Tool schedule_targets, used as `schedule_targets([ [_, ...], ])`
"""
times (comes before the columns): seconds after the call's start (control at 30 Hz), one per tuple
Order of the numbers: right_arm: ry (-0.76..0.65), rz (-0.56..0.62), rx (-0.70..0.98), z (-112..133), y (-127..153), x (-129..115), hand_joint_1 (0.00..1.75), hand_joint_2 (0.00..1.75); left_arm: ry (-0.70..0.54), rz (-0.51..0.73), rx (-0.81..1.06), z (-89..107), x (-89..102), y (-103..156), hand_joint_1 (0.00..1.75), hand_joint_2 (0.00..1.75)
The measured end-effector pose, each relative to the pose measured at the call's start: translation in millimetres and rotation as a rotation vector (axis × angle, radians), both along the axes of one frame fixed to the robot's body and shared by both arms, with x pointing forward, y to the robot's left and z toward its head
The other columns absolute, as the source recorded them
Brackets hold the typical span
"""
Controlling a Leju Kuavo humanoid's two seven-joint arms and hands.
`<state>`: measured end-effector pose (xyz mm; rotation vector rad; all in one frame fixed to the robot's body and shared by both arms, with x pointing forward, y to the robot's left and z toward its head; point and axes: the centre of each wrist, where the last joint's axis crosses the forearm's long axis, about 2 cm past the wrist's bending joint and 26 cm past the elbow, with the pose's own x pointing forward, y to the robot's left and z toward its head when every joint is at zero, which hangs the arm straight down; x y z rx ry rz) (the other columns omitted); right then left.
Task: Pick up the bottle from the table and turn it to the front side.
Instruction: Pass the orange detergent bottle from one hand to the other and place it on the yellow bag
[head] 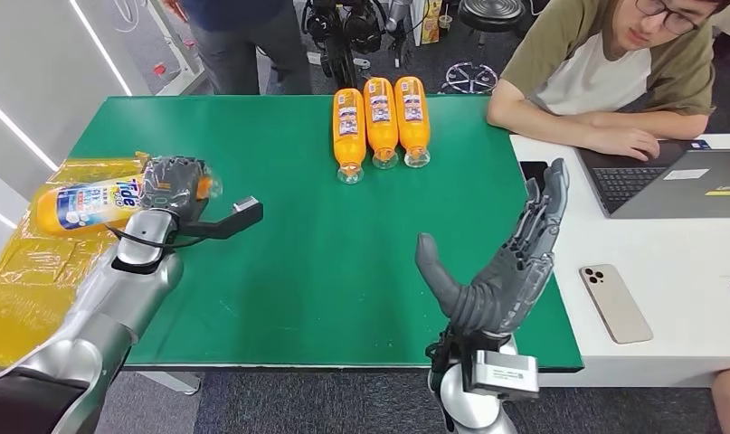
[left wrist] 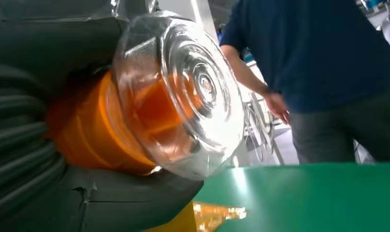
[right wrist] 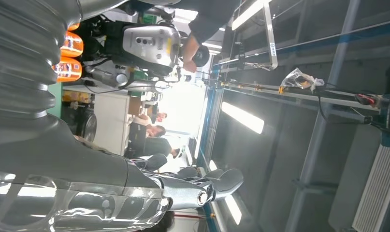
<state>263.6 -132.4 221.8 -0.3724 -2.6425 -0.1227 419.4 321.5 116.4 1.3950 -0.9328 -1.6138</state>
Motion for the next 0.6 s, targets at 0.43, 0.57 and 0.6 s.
schedule_targets([
  [0.43, -0.002, -0.032, -0.026, 10.9, -2.5, -2.9, 0.00, 1.75, 0.132, -0.035, 0.040, -33.6, -23.1, -15.6, 1.75, 1.75],
  [0.57, 0.004, -0.035, -0.029, 11.1, -2.6, -3.0, 0.00, 1.75, 0.162, -0.037, 0.030, -40.6, -28.5, -20.8, 1.75, 1.75],
  [0.6, 0.003, -0.036, -0.031, 11.1, -2.5, -3.0, 0.00, 1.75, 0.168, -0.038, 0.029, -42.6, -30.2, -21.6, 1.75, 1.75],
])
